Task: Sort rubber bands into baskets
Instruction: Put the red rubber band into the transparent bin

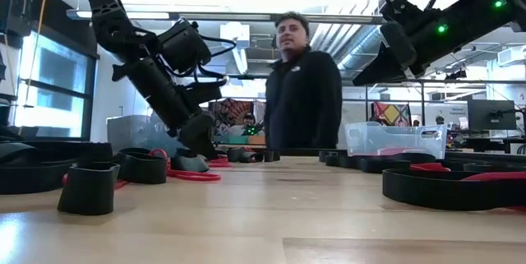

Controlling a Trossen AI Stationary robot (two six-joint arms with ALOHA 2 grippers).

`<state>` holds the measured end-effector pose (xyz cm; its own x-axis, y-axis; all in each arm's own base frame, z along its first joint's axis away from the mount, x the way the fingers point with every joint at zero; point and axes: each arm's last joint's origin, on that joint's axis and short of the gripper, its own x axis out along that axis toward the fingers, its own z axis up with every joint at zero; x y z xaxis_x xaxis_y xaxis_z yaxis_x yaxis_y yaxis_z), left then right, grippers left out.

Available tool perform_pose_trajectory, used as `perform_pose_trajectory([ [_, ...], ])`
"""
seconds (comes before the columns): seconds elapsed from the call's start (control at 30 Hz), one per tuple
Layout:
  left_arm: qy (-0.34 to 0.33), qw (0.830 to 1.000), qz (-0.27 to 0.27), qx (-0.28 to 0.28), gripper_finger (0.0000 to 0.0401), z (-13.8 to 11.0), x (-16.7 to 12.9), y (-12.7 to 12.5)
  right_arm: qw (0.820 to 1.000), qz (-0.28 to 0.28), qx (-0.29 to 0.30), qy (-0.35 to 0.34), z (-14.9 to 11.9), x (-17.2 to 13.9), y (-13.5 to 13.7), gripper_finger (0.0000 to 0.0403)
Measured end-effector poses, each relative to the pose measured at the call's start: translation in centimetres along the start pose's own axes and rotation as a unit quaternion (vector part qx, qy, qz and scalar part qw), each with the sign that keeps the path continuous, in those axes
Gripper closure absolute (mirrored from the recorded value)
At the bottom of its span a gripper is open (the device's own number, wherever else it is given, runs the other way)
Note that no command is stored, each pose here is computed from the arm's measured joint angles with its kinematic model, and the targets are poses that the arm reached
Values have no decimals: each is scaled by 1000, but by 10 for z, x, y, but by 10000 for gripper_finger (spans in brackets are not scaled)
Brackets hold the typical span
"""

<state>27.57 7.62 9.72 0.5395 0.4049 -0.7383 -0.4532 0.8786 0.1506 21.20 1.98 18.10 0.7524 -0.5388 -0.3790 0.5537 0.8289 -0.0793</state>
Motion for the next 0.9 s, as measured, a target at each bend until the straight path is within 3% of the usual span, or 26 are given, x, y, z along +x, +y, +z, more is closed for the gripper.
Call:
perform_pose_trajectory([
  [0.17,0,1000,-9,18,395,0,0,0,1000,29,0,9,0,0,2,403],
  [0.37,-8,999,-16,30,400,4,-13,-4,995,93,2,24,-1,-1,6,403],
  [0.9,-105,991,-70,47,401,28,-73,-29,990,139,-17,-12,-8,22,27,402],
])
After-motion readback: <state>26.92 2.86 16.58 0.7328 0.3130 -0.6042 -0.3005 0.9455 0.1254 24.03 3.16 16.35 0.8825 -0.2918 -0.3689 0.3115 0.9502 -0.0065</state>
